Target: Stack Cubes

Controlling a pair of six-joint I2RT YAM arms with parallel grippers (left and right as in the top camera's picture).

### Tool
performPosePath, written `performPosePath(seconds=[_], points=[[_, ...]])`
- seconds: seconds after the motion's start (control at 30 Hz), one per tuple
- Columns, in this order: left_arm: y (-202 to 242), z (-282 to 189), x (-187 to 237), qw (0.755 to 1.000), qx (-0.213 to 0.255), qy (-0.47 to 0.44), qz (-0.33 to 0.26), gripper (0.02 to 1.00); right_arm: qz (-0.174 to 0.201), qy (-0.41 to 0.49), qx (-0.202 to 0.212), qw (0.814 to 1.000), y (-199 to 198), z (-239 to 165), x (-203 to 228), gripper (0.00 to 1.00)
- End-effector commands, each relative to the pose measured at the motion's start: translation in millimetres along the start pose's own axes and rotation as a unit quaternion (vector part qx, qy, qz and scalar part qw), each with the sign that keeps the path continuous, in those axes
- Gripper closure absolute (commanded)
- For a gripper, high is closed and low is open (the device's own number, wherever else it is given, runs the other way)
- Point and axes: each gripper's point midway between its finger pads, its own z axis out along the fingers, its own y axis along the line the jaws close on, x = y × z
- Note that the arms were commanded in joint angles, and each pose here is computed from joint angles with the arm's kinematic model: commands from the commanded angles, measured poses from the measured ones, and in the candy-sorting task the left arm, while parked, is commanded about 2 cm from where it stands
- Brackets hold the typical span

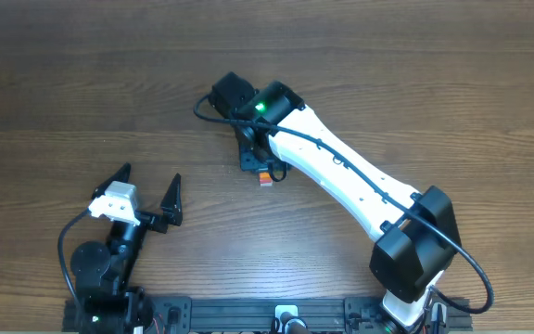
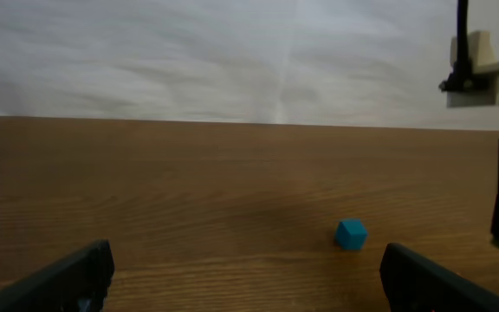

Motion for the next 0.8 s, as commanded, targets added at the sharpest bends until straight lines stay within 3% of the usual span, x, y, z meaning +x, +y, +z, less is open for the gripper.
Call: performPosePath(seconds=[0.03, 0.8], points=[[-1, 0, 1, 1.000, 0.005, -0.001, 0.006, 0.018, 0.005, -0.008, -0.018, 1.000, 7, -4, 2, 0.991], [-1, 0, 1, 1.000, 0.005, -0.001, 0.006, 0.018, 0.026, 0.026, -0.016, 0.999, 12, 42, 5, 0.991]])
